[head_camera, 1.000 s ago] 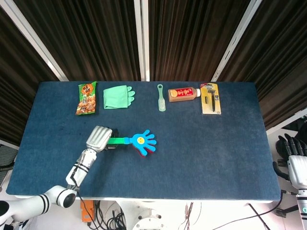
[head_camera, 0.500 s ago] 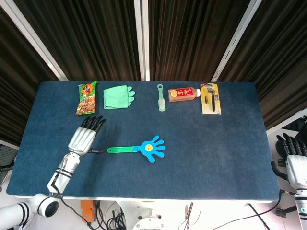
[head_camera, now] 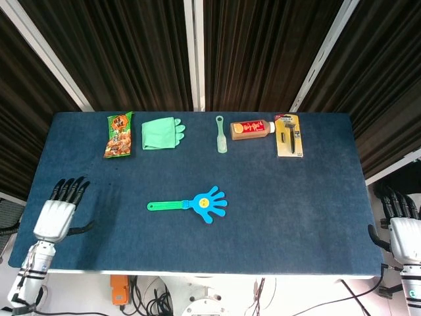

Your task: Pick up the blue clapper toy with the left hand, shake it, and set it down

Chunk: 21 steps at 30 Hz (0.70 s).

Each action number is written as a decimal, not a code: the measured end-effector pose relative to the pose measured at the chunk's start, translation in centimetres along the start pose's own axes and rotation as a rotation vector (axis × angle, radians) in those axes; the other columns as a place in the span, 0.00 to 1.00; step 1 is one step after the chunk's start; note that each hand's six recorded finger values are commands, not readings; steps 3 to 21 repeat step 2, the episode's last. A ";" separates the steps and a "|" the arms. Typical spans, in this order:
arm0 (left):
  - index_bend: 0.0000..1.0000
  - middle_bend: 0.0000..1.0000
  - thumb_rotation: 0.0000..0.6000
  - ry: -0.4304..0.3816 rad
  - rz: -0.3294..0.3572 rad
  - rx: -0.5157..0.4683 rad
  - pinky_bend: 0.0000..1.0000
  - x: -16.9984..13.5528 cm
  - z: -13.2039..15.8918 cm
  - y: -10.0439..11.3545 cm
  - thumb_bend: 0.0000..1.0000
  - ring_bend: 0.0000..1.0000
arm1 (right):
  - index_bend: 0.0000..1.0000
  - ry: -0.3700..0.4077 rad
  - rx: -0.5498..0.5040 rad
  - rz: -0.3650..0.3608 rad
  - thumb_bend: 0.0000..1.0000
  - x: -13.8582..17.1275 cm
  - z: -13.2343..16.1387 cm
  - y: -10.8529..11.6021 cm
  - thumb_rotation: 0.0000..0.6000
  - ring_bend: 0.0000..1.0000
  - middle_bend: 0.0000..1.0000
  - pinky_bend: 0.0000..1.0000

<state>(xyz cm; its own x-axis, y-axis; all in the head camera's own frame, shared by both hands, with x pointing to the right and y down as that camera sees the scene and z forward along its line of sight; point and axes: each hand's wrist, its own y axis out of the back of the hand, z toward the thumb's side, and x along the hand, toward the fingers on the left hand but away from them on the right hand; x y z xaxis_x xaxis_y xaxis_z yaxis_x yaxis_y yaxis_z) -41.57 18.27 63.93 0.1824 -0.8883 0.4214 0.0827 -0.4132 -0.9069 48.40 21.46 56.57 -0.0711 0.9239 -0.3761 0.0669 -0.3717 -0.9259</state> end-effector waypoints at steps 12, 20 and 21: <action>0.00 0.00 0.71 0.026 0.008 0.017 0.00 -1.1 -0.8 0.2 0.15 0.00 | 0.00 0.004 0.001 -0.003 0.31 0.0 0.1 0.0 1.00 0.00 0.00 0.00; 0.00 0.00 0.71 0.026 0.008 0.017 0.00 -1.1 -0.8 0.2 0.15 0.00 | 0.00 0.004 0.001 -0.003 0.31 0.0 0.1 0.0 1.00 0.00 0.00 0.00; 0.00 0.00 0.71 0.026 0.008 0.017 0.00 -1.1 -0.8 0.2 0.15 0.00 | 0.00 0.004 0.001 -0.003 0.31 0.0 0.1 0.0 1.00 0.00 0.00 0.00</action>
